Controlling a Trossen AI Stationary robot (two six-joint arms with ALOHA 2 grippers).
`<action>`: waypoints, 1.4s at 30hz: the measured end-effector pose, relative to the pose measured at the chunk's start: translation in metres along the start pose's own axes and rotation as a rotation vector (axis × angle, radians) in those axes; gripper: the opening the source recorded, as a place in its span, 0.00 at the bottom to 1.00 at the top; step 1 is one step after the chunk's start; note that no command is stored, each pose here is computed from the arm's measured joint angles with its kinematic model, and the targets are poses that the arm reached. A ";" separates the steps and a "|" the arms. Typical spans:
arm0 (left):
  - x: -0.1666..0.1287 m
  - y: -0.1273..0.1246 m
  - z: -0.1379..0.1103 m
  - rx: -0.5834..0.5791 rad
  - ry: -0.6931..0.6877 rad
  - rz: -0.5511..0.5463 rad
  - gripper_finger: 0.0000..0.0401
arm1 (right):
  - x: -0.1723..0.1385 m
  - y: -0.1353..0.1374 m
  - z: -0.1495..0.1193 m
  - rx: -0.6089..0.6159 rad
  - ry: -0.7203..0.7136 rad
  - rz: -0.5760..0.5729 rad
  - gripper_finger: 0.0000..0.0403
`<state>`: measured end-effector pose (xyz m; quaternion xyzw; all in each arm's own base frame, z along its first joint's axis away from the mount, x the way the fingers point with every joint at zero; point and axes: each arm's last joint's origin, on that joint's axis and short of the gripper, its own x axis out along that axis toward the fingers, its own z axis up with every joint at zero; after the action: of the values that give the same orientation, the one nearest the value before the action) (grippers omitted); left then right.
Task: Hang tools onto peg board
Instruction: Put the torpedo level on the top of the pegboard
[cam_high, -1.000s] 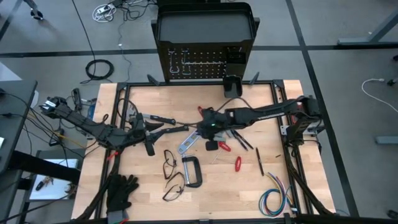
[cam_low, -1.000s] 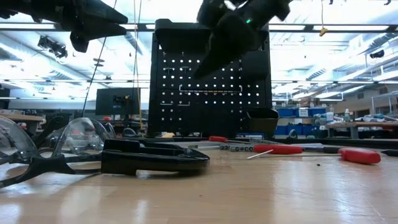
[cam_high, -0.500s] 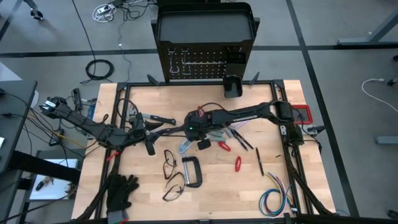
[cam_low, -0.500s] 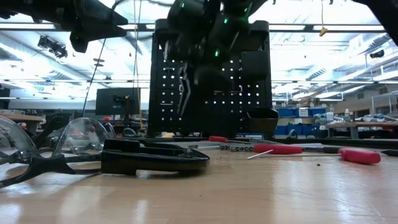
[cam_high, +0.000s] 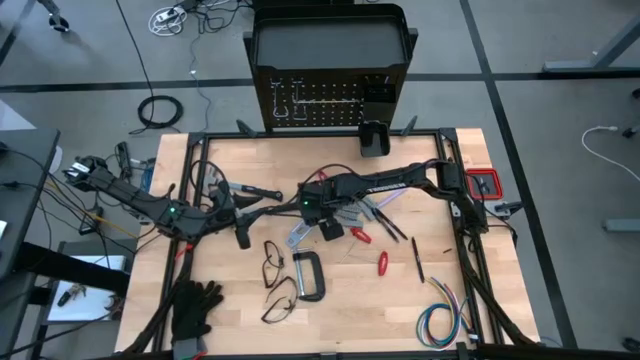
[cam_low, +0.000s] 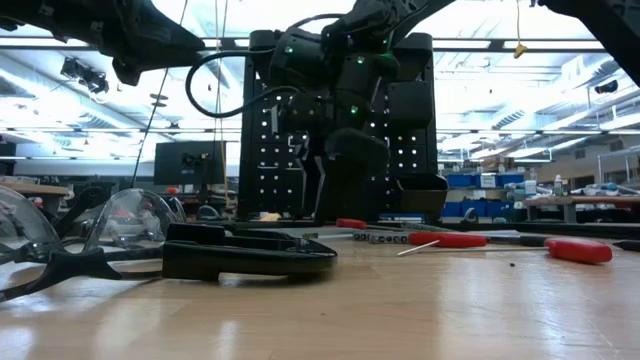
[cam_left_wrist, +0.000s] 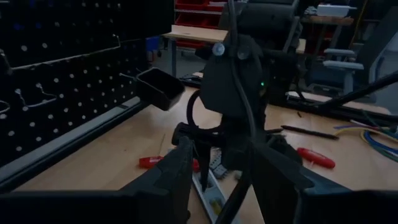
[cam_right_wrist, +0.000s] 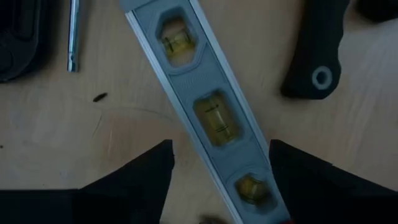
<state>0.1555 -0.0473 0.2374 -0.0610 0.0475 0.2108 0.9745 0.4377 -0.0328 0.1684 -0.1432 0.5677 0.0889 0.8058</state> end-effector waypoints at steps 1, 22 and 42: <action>0.001 0.001 0.000 0.000 -0.001 0.005 0.38 | 0.000 0.000 0.000 -0.010 -0.005 -0.001 0.69; 0.003 0.003 0.000 0.047 0.004 0.026 0.38 | 0.033 -0.015 -0.011 0.004 -0.003 0.102 0.64; 0.002 0.002 -0.002 0.026 0.021 -0.008 0.38 | 0.004 -0.018 -0.010 0.031 -0.028 0.065 0.47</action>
<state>0.1566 -0.0446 0.2353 -0.0507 0.0602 0.2056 0.9755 0.4356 -0.0534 0.1641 -0.1109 0.5621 0.1085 0.8124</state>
